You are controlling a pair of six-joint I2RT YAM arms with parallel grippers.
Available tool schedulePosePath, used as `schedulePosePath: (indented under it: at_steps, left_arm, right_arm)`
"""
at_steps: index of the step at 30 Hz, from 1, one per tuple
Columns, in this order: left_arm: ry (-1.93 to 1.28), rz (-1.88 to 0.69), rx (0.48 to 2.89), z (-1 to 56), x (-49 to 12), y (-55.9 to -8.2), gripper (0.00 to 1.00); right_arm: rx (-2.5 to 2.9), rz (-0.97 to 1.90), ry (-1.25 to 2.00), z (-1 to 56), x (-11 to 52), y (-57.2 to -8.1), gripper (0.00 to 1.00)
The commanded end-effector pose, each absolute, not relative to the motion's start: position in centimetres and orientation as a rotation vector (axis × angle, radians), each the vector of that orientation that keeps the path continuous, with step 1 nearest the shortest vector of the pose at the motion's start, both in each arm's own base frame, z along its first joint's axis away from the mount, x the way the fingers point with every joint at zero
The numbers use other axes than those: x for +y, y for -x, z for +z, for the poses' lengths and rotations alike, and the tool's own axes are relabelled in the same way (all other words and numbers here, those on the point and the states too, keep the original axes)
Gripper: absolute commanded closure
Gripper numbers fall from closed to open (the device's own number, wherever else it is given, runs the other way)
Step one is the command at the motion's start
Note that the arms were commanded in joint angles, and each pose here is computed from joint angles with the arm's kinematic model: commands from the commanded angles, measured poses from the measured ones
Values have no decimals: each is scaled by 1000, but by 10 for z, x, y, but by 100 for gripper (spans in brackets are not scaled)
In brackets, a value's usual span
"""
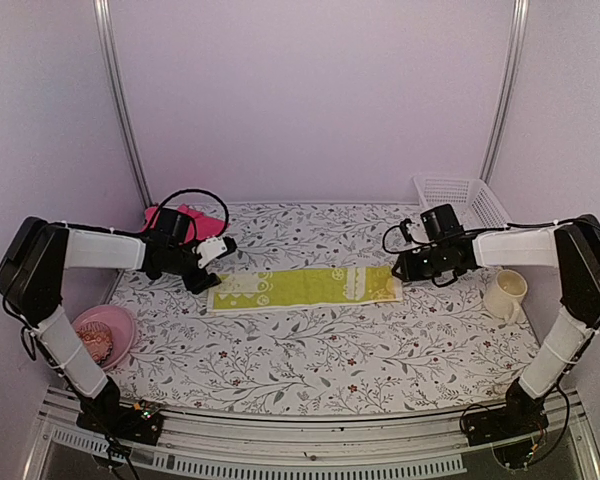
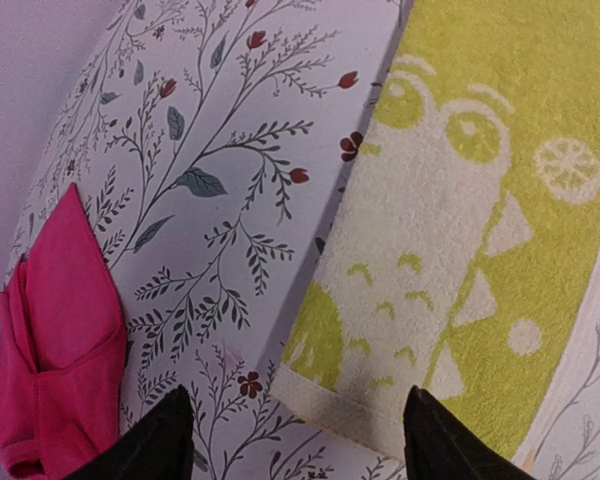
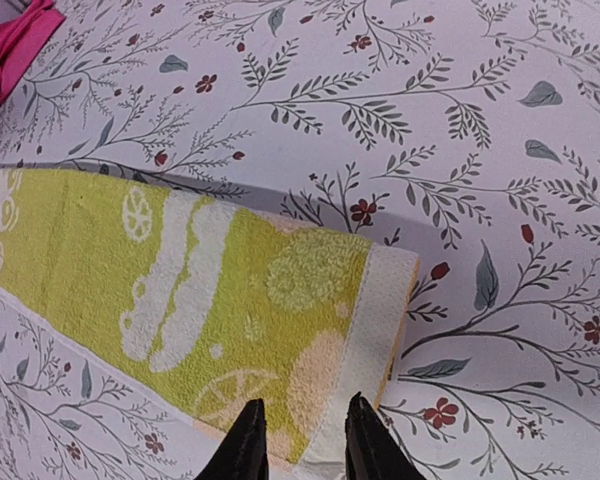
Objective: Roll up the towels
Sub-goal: Fold the towel at the center of the board, then adjust the towel at the center of the board.
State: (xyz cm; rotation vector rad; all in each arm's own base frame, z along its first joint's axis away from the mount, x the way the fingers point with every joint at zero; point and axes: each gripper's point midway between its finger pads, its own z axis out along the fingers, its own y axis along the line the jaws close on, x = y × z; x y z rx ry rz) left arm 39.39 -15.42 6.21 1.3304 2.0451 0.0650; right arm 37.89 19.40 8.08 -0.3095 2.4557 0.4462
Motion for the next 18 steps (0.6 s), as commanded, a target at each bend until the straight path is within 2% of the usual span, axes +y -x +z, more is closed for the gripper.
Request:
schedulePosePath:
  at_steps: [1, 3, 6, 10, 18]
  left_arm:
    - [-1220, 113, 2004, 81, -155, -418, 33]
    - [-1217, 137, 2005, 77, -154, -419, 39]
    - [-1233, 168, 2011, 66, -155, -418, 46]
    - [-1266, 258, 2022, 47, -155, -417, 51]
    - [-1343, 376, 2010, 28, -155, -409, 53]
  right_arm:
    - [2465, 496, 244, 72, 212, -409, 78]
    - [2473, 505, 233, 67, 218, -418, 87]
    - [2484, 496, 211, 59, 222, -431, 90]
    - [2521, 439, 188, 39, 218, -439, 91]
    - [2589, 317, 136, 14, 207, -459, 91]
